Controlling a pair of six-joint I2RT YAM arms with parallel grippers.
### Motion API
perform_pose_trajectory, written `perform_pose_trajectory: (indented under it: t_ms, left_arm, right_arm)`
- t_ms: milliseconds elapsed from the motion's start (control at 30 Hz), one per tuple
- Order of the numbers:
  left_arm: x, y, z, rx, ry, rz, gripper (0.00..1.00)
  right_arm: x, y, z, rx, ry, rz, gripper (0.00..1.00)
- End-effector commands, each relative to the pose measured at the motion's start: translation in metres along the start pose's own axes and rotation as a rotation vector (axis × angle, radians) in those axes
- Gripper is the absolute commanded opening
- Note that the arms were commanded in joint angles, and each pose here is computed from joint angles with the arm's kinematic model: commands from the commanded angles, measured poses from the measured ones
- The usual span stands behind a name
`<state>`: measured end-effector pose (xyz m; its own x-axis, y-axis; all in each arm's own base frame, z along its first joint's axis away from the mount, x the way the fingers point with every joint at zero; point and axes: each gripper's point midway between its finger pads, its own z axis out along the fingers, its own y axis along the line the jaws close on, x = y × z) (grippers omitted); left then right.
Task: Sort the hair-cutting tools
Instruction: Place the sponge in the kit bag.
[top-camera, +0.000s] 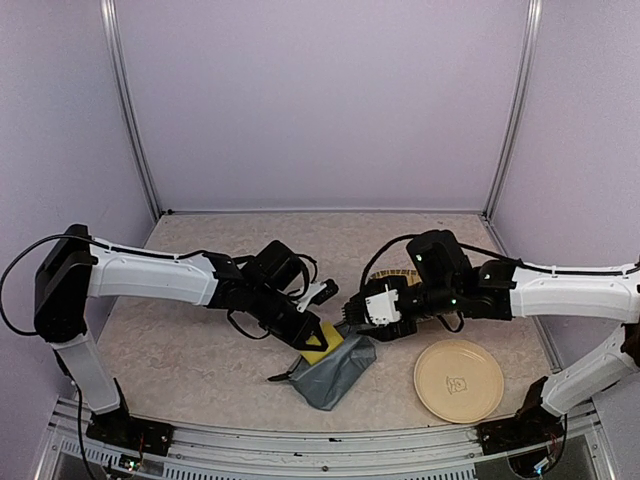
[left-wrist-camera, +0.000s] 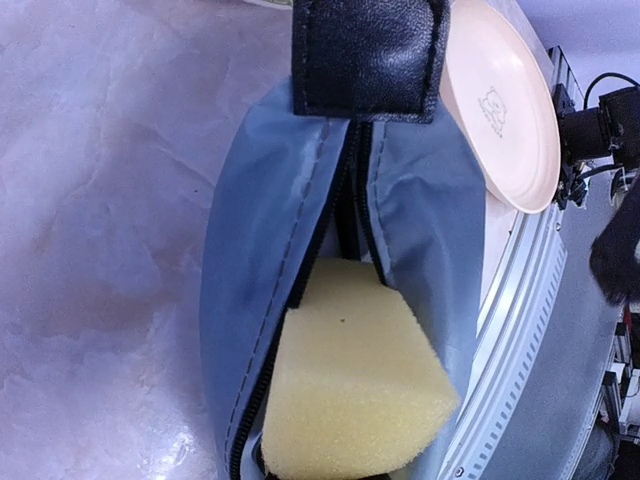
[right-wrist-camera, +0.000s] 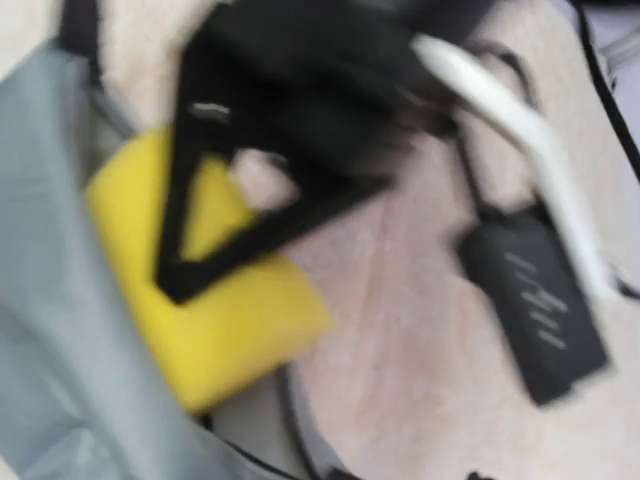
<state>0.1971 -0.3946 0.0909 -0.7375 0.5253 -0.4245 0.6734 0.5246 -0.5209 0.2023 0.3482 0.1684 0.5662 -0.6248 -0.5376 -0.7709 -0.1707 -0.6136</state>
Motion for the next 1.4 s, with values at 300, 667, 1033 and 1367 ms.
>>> perform_pose_trajectory:
  t_ms: [300,667,1033,1367]
  left_arm:
    - [-0.013,-0.024,0.016,-0.161,-0.077,0.022,0.43]
    - [-0.031,-0.032,-0.048,-0.257,-0.230,0.043,0.66]
    - [0.012,-0.010,-0.051,-0.132,-0.187,-0.152,0.62]
    - [0.042,-0.002,-0.019,-0.038,-0.091,-0.188,0.57]
  right_arm:
    - [0.030,-0.038,-0.029,-0.199,-0.187,0.548,0.60]
    - [0.016,-0.038,-0.030,-0.302,-0.217,0.552,0.62]
    - [0.006,-0.031,-0.004,-0.399,-0.139,0.480,0.61]
    - [-0.007,-0.007,0.027,-0.610,-0.104,0.501,0.61]
